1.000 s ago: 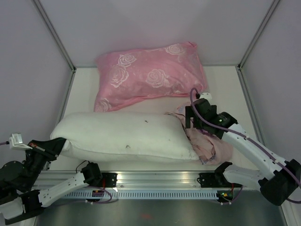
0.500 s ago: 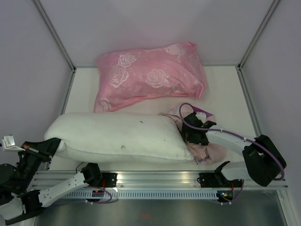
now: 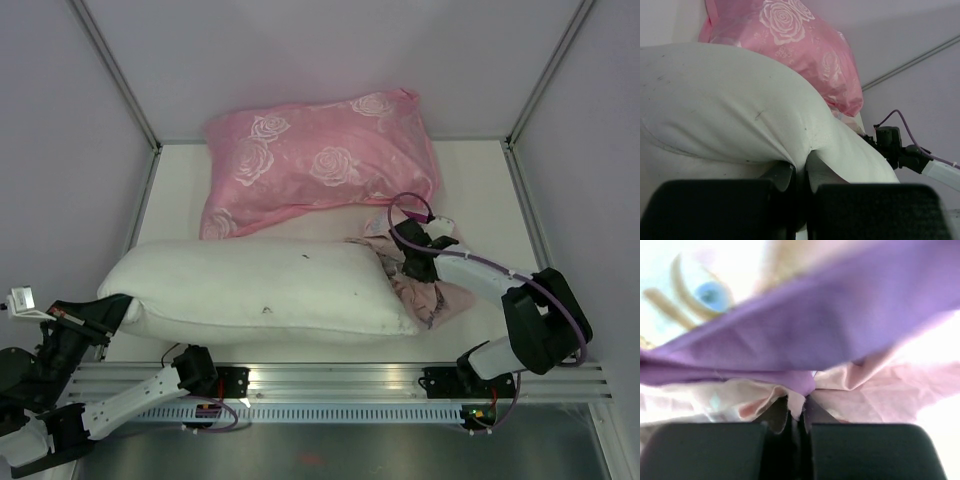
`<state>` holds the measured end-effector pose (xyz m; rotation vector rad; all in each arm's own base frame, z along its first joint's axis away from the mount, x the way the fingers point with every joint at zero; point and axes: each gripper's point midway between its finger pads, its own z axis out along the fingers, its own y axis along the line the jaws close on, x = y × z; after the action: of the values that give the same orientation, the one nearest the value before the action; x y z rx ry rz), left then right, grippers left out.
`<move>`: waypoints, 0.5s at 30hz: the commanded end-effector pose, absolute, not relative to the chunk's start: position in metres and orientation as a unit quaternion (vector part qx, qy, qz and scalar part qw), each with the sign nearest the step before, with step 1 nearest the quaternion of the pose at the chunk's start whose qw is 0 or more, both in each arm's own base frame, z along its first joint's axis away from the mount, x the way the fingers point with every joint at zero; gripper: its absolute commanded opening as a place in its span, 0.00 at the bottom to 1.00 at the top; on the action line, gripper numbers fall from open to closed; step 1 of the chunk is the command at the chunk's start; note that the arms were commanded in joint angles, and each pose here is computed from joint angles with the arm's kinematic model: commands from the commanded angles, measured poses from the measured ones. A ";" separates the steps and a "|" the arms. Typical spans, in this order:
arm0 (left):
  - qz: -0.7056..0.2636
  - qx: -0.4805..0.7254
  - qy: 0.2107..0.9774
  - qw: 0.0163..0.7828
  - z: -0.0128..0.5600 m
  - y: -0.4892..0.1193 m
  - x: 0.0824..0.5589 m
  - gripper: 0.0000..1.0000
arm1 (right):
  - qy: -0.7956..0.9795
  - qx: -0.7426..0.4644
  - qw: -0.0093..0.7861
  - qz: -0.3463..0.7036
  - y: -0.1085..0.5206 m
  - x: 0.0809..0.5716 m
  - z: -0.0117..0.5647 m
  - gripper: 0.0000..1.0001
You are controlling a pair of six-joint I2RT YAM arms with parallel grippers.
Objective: Remove the pillowcase from the pillow
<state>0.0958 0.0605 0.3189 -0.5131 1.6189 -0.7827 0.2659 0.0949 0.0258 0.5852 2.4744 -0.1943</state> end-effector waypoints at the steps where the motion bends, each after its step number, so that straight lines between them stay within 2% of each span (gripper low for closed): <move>1: -0.388 -0.265 0.630 0.618 0.348 0.093 0.085 0.02 | 0.887 0.264 0.361 -0.119 0.043 0.310 0.086 0.00; 7: -0.375 -0.273 0.631 0.622 0.344 0.106 0.083 0.02 | 0.824 0.344 0.438 -0.108 -0.050 0.369 0.187 0.00; 9: -0.374 -0.268 0.636 0.620 0.341 0.099 0.085 0.02 | 0.821 0.327 0.455 -0.111 -0.064 0.389 0.208 0.00; 10: -0.375 -0.256 0.645 0.614 0.337 0.085 0.089 0.02 | 0.801 0.329 0.487 -0.111 -0.078 0.406 0.243 0.00; 12: -0.381 -0.242 0.655 0.607 0.333 0.064 0.094 0.02 | 0.810 0.304 0.486 -0.122 -0.080 0.433 0.250 0.00; 13: -0.382 -0.225 0.667 0.598 0.325 0.042 0.101 0.02 | 0.799 0.299 0.510 -0.107 -0.078 0.450 0.283 0.00; 14: -0.382 -0.219 0.674 0.594 0.322 0.031 0.104 0.02 | 0.809 0.295 0.497 -0.109 -0.079 0.467 0.272 0.00; 15: -0.384 -0.215 0.678 0.588 0.318 0.020 0.107 0.02 | 0.795 0.291 0.524 -0.098 -0.078 0.484 0.297 0.00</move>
<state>0.1043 0.0478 0.3105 -0.5057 1.6323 -0.7469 0.4411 -0.0857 0.2600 0.8313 1.9384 -0.2730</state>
